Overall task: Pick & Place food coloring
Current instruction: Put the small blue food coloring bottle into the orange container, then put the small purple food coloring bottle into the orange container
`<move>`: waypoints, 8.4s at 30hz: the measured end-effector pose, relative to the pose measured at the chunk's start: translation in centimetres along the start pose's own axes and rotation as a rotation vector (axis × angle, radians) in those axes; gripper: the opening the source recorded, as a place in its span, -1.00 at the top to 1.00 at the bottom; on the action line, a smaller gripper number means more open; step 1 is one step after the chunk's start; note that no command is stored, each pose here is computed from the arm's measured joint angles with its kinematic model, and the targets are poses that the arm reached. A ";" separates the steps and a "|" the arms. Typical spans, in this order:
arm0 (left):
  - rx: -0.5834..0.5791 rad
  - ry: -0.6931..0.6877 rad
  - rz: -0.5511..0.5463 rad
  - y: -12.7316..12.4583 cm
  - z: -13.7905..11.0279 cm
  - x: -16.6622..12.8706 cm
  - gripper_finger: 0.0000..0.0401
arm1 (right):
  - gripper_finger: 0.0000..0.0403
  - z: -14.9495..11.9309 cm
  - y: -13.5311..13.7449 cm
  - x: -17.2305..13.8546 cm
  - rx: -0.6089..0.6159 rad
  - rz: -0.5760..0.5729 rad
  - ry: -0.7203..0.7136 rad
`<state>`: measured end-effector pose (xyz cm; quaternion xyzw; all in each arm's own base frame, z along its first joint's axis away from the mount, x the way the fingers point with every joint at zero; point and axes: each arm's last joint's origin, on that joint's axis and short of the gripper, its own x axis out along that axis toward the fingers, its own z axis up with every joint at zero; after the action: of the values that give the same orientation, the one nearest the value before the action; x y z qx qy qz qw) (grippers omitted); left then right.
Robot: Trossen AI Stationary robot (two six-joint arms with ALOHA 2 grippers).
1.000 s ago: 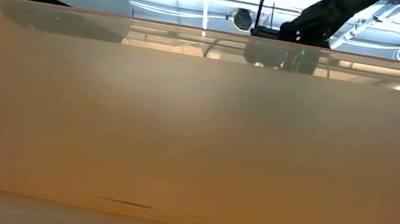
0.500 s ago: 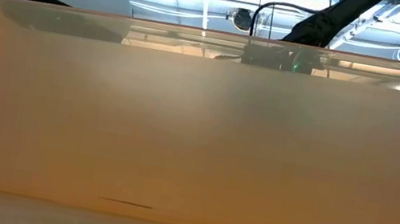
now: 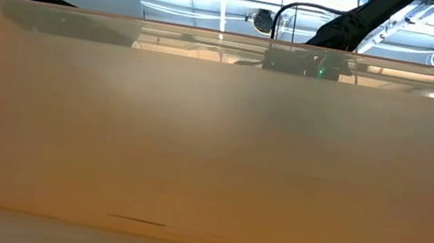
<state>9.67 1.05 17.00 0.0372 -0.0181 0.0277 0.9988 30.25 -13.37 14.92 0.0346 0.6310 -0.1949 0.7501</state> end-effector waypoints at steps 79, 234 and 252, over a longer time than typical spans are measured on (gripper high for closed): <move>0.000 0.001 0.000 0.0 0.0 0.0 0.67 | 0.70 -5.5 30.7 -13.0 -0.311 0.149 0.065; 0.000 0.002 0.000 0.0 0.0 0.0 0.67 | 0.08 1.9 20.2 -10.3 -0.266 0.240 -0.151; 0.000 0.001 0.000 0.0 0.0 0.0 0.67 | 0.08 1.8 20.5 -9.9 -0.280 0.228 -0.157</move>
<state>9.67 1.05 17.01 0.0372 -0.0177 0.0278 0.9988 37.57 7.48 20.80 -0.0140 0.5834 -0.0211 0.8118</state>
